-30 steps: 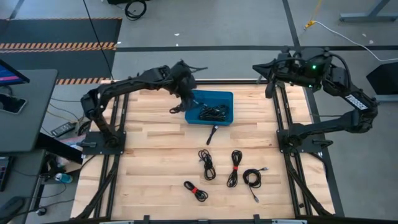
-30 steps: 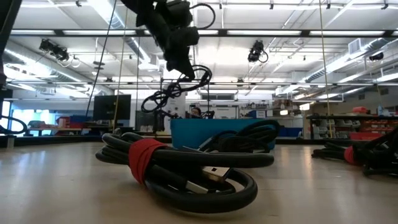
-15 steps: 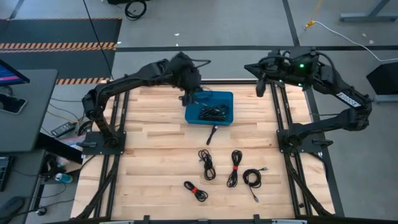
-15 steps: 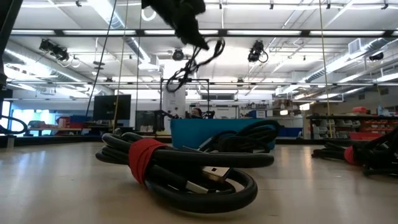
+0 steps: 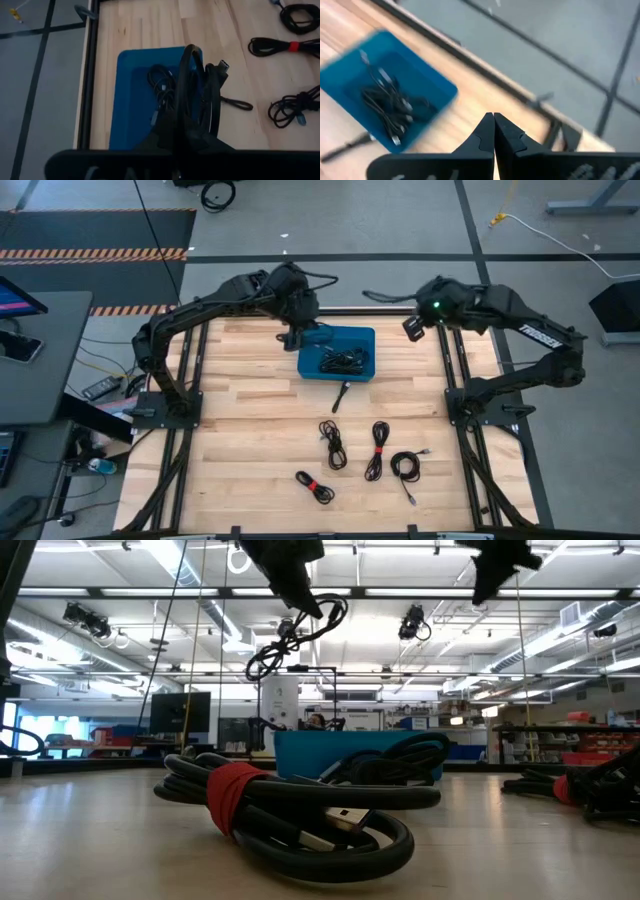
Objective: Pick and place USB-C Cables
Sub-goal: Put the black charger cable into the blue bin
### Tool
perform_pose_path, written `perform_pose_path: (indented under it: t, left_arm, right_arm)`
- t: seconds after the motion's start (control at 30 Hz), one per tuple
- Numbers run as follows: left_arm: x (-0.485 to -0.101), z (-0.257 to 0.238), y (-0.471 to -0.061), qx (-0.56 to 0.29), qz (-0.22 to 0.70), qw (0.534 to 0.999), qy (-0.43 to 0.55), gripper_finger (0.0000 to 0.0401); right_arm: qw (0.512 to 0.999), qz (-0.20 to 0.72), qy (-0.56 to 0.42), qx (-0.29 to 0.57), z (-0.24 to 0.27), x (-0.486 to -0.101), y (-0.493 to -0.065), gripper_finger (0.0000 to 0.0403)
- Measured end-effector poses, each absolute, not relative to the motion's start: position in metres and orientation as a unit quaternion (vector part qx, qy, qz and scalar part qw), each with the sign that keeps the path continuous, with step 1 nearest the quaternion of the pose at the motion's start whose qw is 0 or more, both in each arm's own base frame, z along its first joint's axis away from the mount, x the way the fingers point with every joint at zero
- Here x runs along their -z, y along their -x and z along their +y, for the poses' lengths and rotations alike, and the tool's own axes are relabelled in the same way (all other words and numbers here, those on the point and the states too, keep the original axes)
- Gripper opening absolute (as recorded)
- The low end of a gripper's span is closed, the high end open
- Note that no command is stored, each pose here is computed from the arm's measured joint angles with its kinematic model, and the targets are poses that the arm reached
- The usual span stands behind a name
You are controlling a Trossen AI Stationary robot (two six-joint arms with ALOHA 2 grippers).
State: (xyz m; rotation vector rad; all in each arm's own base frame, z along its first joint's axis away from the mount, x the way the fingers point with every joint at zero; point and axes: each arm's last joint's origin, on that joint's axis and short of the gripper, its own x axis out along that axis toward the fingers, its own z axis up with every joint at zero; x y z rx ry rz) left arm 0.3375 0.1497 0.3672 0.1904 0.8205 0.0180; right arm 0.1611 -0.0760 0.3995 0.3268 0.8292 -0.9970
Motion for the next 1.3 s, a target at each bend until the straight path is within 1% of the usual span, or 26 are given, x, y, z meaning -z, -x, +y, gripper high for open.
perform_pose_path:
  t: [0.27, 0.37, 0.57, 0.67, 0.77, 1.07, 1.3]
  left_arm:
    - [-0.368, 0.147, -0.340, -0.012, 0.391, 0.916, -0.083, 0.0005]
    - [-0.368, 0.146, -0.340, -0.015, 0.391, 0.917, -0.075, 0.0005]
    - [-0.368, 0.146, -0.340, -0.016, 0.391, 0.917, -0.073, 0.0005]
    - [-0.368, 0.146, -0.340, -0.016, 0.391, 0.917, -0.072, 0.0005]
    - [-0.368, 0.146, -0.340, -0.016, 0.391, 0.917, -0.071, 0.0005]
    - [-0.368, 0.146, -0.340, -0.019, 0.391, 0.918, -0.065, 0.0005]
    - [-0.368, 0.146, -0.340, -0.019, 0.391, 0.918, -0.065, 0.0005]
  right_arm:
    - [0.728, 0.444, -0.206, 0.480, -0.079, -0.335, -0.171, 0.0000]
    - [0.719, 0.445, -0.226, 0.483, -0.080, -0.308, -0.175, 0.0000]
    - [0.751, 0.410, -0.278, 0.437, -0.087, -0.257, -0.190, 0.0000]
    - [0.767, 0.380, -0.294, 0.425, -0.091, -0.239, -0.194, 0.0000]
    - [0.773, 0.366, -0.311, 0.416, -0.093, -0.225, -0.194, 0.0000]
    - [0.783, 0.334, -0.341, 0.399, -0.099, -0.201, -0.191, 0.0000]
    - [0.798, 0.318, -0.345, 0.377, -0.104, -0.192, -0.205, 0.0000]
